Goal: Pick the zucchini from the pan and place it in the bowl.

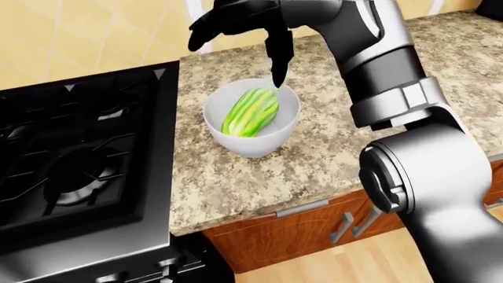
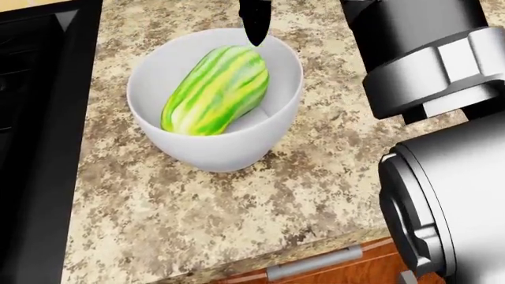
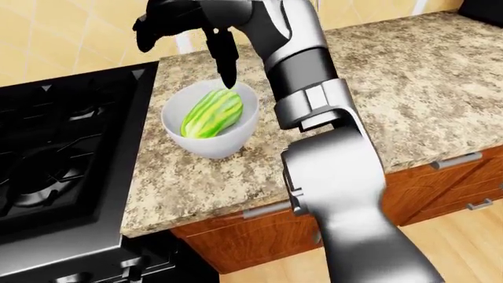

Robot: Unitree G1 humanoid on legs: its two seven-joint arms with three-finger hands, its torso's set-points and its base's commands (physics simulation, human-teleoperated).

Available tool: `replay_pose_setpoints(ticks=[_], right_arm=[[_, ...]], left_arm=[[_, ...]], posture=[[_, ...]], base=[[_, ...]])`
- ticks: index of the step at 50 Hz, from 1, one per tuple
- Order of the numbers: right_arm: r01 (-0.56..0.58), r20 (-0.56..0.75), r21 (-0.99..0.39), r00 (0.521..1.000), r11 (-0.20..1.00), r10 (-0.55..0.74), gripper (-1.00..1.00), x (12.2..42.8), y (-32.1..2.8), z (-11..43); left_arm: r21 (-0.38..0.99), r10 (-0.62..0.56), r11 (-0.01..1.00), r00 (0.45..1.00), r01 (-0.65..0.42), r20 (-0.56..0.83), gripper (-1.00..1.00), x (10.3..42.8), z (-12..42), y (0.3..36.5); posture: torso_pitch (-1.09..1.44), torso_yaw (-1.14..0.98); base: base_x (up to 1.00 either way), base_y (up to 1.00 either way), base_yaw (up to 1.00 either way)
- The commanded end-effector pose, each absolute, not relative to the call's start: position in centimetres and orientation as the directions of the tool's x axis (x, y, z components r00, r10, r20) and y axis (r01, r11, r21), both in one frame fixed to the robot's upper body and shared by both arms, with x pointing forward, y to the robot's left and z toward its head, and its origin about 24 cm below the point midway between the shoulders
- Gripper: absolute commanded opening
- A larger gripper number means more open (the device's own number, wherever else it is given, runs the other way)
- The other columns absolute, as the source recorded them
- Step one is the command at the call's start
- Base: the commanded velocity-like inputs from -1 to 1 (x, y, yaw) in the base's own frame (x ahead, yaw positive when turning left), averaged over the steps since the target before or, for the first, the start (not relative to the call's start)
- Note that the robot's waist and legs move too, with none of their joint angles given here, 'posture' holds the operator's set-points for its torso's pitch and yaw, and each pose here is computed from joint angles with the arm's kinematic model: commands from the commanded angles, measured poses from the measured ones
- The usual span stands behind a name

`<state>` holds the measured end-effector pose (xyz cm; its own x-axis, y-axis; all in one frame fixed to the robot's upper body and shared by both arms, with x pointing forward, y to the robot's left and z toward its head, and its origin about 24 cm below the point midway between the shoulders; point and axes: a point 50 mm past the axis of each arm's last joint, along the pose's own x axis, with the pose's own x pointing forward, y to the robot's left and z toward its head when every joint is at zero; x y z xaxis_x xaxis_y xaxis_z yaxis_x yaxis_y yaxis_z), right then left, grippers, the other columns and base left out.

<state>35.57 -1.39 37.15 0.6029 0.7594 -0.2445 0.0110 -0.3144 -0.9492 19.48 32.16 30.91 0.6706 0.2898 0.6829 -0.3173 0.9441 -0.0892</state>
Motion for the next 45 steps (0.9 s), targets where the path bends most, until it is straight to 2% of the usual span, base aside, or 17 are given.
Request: replay_pose_setpoints(ticks=[1,3,7,9,21,33,34,45], right_arm=[[0.056,-0.19,-0.957,0.615,-0.283,0.765,0.7,35.0,-2.0,38.7],[0.052,-0.184,-0.96,0.622,-0.275,0.761,0.75,34.9,-2.4,39.0],[0.045,-0.175,-0.964,0.638,-0.263,0.75,0.98,35.0,-3.4,39.2],[0.036,-0.182,-0.963,0.646,-0.268,0.742,1.0,35.1,-3.9,38.8],[-0.001,-0.185,-0.968,0.686,-0.253,0.703,1.0,35.1,-6.9,38.1],[-0.01,-0.163,-0.972,0.75,-0.236,0.64,1.0,35.6,-11.4,37.5],[-0.029,-0.147,-0.98,0.769,-0.196,0.622,1.0,35.8,-11.8,37.7],[-0.096,-0.179,-0.979,0.828,-0.181,0.531,1.0,35.1,-15.7,37.7]], left_arm=[[-0.075,0.271,0.944,0.624,-0.322,0.733,1.0,18.7,32.2,31.9],[-0.074,0.27,0.944,0.626,-0.321,0.732,1.0,18.8,32.1,31.8],[-0.075,0.271,0.944,0.626,-0.321,0.732,1.0,18.7,32.1,31.9],[-0.076,0.271,0.944,0.625,-0.321,0.732,1.0,18.7,32.1,31.9],[-0.072,0.269,0.944,0.627,-0.321,0.731,1.0,18.8,32.0,31.8],[-0.069,0.267,0.945,0.63,-0.32,0.729,1.0,18.9,31.9,31.7],[-0.069,0.267,0.945,0.63,-0.32,0.729,1.0,18.9,31.9,31.7],[-0.071,0.266,0.946,0.632,-0.317,0.728,1.0,19.0,31.9,31.6]], posture=[[0.0,0.0],[0.0,0.0],[0.0,0.0],[0.0,0.0],[0.0,0.0],[0.0,0.0],[0.0,0.0],[0.0,0.0]], base=[[0.0,0.0,0.0],[0.0,0.0,0.0],[0.0,0.0,0.0],[0.0,0.0,0.0],[0.0,0.0,0.0],[0.0,0.0,0.0],[0.0,0.0,0.0],[0.0,0.0,0.0]])
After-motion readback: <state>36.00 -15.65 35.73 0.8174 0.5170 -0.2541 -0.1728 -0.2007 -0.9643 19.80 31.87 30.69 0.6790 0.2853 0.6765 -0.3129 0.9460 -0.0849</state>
